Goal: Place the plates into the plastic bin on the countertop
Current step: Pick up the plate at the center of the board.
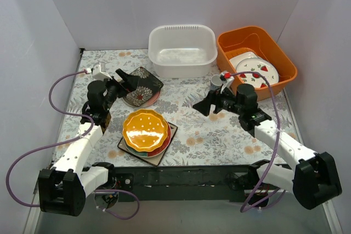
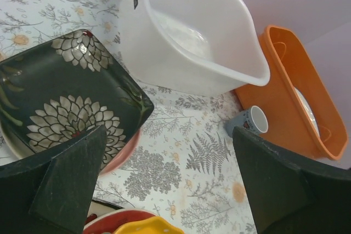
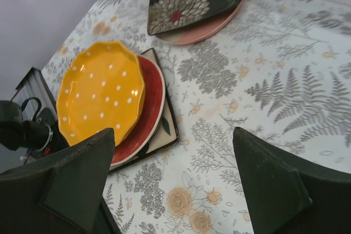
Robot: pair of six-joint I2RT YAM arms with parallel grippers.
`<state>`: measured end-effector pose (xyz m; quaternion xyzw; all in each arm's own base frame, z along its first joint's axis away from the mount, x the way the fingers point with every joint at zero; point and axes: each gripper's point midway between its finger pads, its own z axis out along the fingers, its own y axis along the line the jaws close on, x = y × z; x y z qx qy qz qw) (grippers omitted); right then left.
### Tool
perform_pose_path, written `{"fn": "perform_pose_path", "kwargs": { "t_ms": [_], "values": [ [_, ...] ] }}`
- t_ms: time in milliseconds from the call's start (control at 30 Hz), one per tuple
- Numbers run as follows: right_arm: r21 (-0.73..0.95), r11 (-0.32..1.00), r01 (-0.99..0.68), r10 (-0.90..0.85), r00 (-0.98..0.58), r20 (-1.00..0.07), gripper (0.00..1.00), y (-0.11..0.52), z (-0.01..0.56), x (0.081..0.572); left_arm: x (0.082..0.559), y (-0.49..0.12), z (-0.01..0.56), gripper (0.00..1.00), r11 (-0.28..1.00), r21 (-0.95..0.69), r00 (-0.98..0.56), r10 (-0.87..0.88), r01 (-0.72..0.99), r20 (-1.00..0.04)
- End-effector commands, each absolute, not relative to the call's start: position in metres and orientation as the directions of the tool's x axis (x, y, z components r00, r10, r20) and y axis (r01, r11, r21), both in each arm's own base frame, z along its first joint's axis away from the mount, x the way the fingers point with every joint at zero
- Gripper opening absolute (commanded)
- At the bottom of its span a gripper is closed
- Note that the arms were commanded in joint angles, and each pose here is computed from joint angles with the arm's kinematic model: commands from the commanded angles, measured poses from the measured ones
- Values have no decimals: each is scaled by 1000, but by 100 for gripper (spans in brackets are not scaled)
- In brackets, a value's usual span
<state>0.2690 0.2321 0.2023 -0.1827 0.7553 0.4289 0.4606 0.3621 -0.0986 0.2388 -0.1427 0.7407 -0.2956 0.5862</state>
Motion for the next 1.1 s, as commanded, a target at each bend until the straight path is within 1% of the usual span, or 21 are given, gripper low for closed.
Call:
{"fn": "perform_pose_path", "kwargs": {
  "t_ms": [0,100,133,233,300,333,400,533,633,833,933,1000,1067],
  "values": [
    [474,524,-708,65,-522,-851,93,263,198,265,343,-112,230,98,763,-636,-422,-543,111,-725],
    [496,484,-721,35,-551,-834,90,281,185,257,331,-112,218,98,765,-640,-478,-535,75,-696],
    [506,470,-723,24,-562,-827,90,287,182,252,324,-109,210,98,766,-642,-499,-544,32,-674],
    [520,442,-731,-10,-583,-812,88,298,170,247,313,-94,194,98,793,-604,-516,-551,-78,-656],
    [528,428,-733,-28,-595,-803,86,304,162,245,309,-84,193,98,801,-583,-502,-563,-135,-656],
    [534,420,-734,-34,-601,-798,85,306,159,244,304,-83,187,98,803,-574,-522,-561,-157,-642],
    [546,404,-734,-45,-612,-790,82,311,154,244,301,-82,187,98,802,-572,-532,-564,-171,-632],
    [568,387,-727,-68,-636,-768,76,319,144,242,288,-83,176,98,793,-565,-579,-576,-225,-577],
    [573,383,-724,-80,-644,-761,75,324,139,241,278,-82,170,98,793,-555,-606,-577,-252,-549],
    [605,365,-708,-81,-672,-736,72,336,130,239,262,-78,159,98,797,-531,-624,-576,-286,-528],
    [631,334,-700,-93,-691,-717,66,346,127,234,256,-80,155,91,804,-523,-650,-561,-281,-513],
    [642,314,-699,-100,-697,-710,62,352,127,231,253,-82,155,88,805,-525,-666,-554,-276,-500],
    [652,301,-696,-105,-704,-702,60,358,128,228,250,-83,152,82,812,-515,-684,-541,-274,-490]
  ]
}}
